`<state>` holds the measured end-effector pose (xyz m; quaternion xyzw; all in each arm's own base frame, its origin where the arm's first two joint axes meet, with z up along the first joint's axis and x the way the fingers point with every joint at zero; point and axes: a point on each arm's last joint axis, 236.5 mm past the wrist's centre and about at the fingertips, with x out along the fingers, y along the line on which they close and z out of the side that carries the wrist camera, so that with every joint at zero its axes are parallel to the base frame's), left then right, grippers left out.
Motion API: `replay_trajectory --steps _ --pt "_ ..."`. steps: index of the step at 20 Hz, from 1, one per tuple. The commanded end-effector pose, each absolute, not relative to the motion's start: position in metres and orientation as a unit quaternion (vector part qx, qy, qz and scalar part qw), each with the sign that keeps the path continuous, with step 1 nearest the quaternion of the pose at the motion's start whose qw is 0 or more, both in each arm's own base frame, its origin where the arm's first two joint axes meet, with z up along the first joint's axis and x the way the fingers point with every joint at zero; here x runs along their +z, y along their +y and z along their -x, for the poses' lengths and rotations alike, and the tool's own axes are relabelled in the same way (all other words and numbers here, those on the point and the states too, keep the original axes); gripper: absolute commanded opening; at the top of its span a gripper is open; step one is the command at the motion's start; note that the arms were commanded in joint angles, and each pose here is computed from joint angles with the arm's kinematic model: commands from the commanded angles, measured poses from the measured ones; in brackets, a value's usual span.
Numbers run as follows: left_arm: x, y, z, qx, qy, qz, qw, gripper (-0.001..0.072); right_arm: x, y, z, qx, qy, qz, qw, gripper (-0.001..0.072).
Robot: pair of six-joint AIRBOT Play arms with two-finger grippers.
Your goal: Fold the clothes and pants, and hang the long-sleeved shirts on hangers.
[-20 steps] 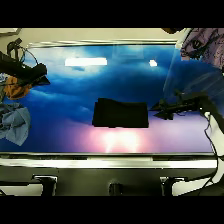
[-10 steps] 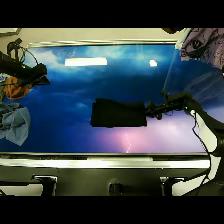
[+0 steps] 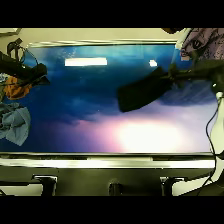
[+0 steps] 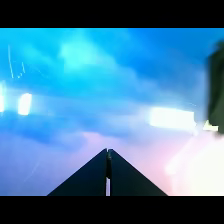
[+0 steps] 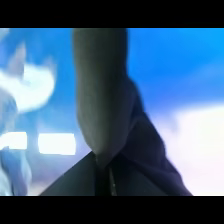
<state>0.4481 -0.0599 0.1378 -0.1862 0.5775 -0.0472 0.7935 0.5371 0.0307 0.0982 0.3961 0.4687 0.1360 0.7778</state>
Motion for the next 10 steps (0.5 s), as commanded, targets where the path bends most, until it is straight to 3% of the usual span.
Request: replay_trajectory --steps 1,6,10 --pt "0.138 -0.06 -0.447 -0.047 0.579 0.186 0.793 0.0017 0.155 -0.035 -0.554 0.073 0.4 -0.419 0.812 0.0024" --pt "0.137 -0.06 -0.446 -0.047 0.581 0.185 0.791 0.0017 0.171 -0.167 -0.527 -0.061 0.349 -0.416 0.837 0.0024" --pt "0.137 -0.06 -0.446 -0.047 0.581 0.185 0.791 0.0017 0.13 -0.263 -0.456 -0.198 0.4 -0.396 0.803 0.0024"
